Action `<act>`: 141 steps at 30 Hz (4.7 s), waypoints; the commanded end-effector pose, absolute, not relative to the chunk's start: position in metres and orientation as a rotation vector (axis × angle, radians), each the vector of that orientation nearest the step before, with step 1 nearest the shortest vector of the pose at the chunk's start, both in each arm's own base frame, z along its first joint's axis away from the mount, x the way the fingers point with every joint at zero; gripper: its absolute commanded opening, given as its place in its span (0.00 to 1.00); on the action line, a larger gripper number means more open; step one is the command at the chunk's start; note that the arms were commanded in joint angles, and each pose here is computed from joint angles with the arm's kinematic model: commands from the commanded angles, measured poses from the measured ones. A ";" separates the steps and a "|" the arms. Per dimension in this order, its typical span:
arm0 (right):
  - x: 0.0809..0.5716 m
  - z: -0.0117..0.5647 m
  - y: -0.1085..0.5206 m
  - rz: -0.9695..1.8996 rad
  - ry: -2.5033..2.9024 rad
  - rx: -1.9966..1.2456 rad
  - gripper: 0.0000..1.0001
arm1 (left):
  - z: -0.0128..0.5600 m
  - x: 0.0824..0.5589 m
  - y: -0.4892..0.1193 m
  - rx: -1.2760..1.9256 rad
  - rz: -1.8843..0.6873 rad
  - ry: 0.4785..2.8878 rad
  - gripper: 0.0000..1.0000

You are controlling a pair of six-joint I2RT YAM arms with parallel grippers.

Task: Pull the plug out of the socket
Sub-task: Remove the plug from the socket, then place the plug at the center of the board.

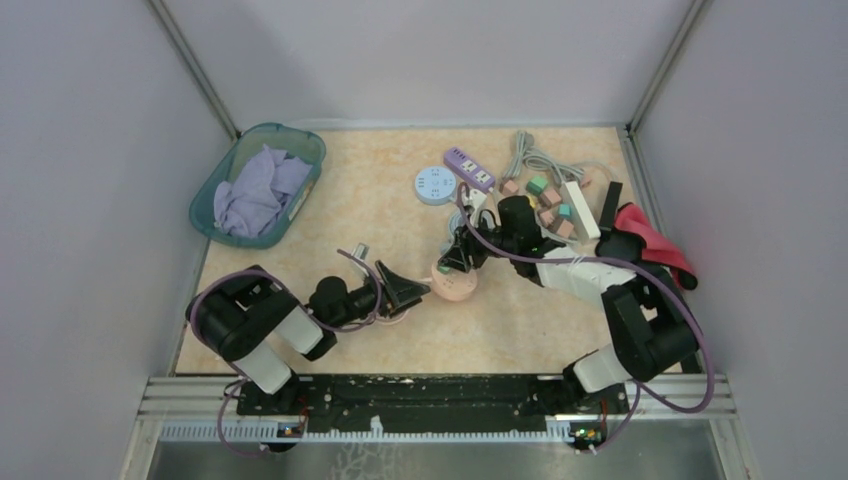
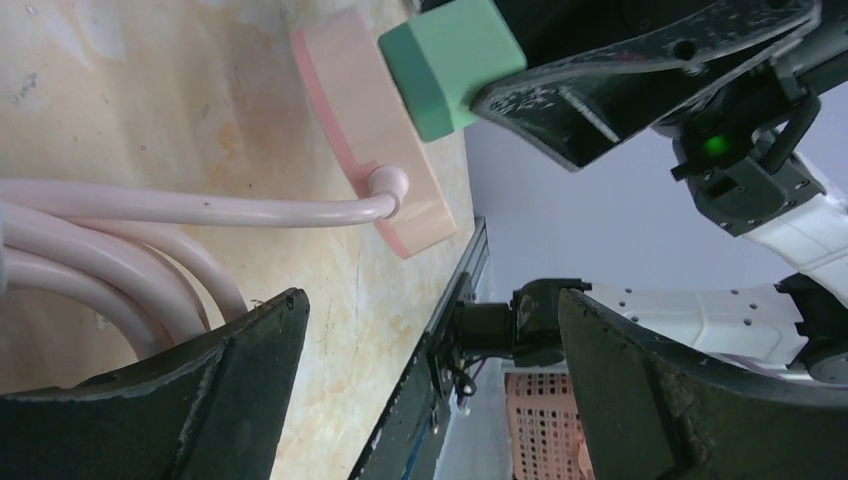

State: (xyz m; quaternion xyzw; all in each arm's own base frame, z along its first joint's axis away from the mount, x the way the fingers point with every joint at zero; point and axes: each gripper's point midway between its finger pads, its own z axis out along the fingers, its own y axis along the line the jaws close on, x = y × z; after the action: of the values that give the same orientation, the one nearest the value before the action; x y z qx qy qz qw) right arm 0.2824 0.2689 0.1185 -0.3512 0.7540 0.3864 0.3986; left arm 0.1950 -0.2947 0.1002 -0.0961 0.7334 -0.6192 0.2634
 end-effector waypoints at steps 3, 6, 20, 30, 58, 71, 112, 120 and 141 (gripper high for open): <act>0.310 0.151 0.278 1.017 1.877 -0.702 0.00 | 0.109 0.214 -0.287 -0.289 -1.488 1.924 0.99; 0.314 0.150 0.278 1.009 1.895 -0.656 0.00 | 0.096 0.227 -0.283 -0.389 -1.293 2.047 1.00; 0.321 0.148 0.278 1.017 1.926 -0.565 0.00 | 0.087 0.232 -0.288 -0.701 -1.059 2.242 0.93; 0.319 0.148 0.279 1.042 1.929 -0.553 0.00 | 0.079 0.235 -0.324 -0.661 -1.122 2.284 0.78; 0.282 0.157 0.329 1.030 1.882 -0.540 0.00 | 0.080 0.242 -0.333 -0.649 -1.195 2.213 0.00; 0.302 0.159 0.294 1.122 1.841 -0.575 0.00 | 0.087 0.245 -0.318 -0.679 -1.269 2.135 0.00; 0.302 0.213 0.283 1.048 1.649 -0.603 0.00 | 0.014 0.239 -0.305 -0.643 -0.997 2.391 0.00; 0.318 0.218 0.267 1.055 1.681 -0.523 0.00 | 0.008 0.239 -0.296 -0.627 -0.907 2.416 0.00; 0.402 0.207 0.136 0.709 1.771 -0.104 0.00 | 0.058 0.244 -0.299 -0.331 -1.043 2.234 0.00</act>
State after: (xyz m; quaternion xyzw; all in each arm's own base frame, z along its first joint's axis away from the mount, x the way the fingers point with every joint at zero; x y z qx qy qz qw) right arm 0.3606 0.1888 0.1958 -0.1206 0.7524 0.3651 0.5349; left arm 0.2459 -0.3191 0.0663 -0.1735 0.8410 -0.4264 0.2844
